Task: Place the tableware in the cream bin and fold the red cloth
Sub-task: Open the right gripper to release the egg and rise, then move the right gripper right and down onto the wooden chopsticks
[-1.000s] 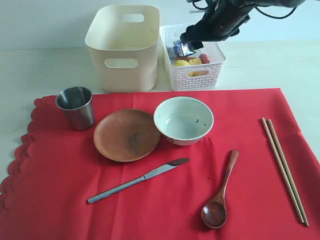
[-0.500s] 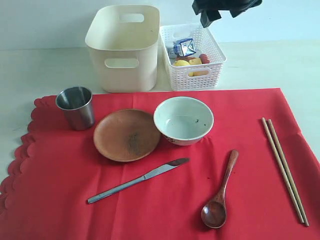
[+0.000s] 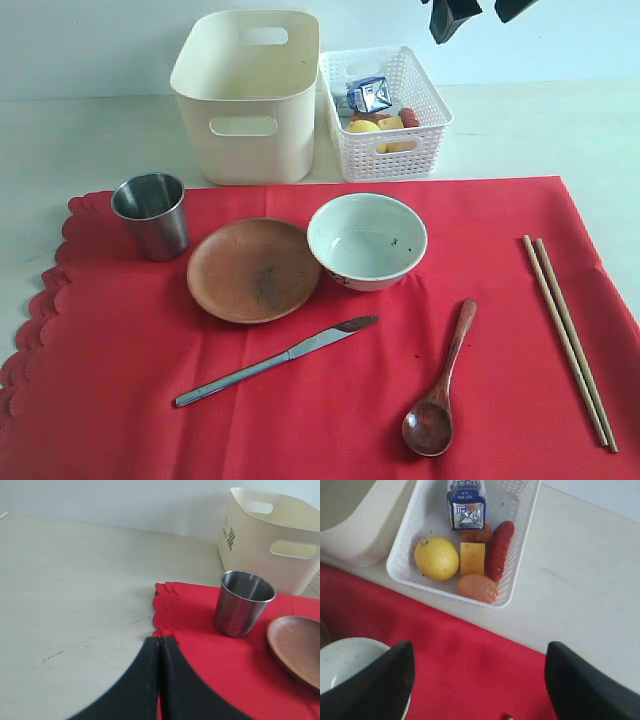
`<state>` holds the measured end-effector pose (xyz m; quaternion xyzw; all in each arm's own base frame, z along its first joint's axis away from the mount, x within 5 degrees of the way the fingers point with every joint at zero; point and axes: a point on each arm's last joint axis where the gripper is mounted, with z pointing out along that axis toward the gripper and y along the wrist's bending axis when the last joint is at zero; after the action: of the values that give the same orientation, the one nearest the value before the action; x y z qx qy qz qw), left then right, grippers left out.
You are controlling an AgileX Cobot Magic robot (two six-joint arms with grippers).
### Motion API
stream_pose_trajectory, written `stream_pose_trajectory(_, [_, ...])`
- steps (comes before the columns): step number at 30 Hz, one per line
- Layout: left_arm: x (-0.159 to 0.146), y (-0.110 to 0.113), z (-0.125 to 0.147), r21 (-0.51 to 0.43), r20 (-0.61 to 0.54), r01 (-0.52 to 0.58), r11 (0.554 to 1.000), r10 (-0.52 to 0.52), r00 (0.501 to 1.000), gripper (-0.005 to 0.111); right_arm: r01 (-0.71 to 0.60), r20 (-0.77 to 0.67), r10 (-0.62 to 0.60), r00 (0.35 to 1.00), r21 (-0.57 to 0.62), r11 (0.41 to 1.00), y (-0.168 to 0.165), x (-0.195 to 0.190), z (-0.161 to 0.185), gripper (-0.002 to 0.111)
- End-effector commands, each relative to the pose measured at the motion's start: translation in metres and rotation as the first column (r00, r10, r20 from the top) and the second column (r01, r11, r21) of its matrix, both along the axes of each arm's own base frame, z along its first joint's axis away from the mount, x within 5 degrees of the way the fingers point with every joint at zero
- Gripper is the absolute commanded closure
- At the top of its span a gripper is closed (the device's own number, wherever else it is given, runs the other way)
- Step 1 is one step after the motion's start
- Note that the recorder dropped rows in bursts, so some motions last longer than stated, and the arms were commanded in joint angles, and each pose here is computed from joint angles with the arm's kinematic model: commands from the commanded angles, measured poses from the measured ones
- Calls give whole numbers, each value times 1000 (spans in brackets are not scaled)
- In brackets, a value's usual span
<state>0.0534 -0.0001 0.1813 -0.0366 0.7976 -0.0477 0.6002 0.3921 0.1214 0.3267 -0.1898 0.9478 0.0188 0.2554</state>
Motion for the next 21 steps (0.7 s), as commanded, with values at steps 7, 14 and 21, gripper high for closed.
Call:
stream_pose_trajectory(7, [0,0,0,-7,7,0,1000,0,1000,107,6,-26,-4,1000,49,999,-10,-44,2,39])
stream_pose_trajectory(14, [0,0,0,-7,7,0,1000,0,1000,107,5,-35,-3,999,57,998,-18,-72,0,39])
stream_pose_trajectory(21, [0,0,0,-7,7,0,1000,0,1000,107,8,-75,-6,997,38,999,-26,-97,-14,39])
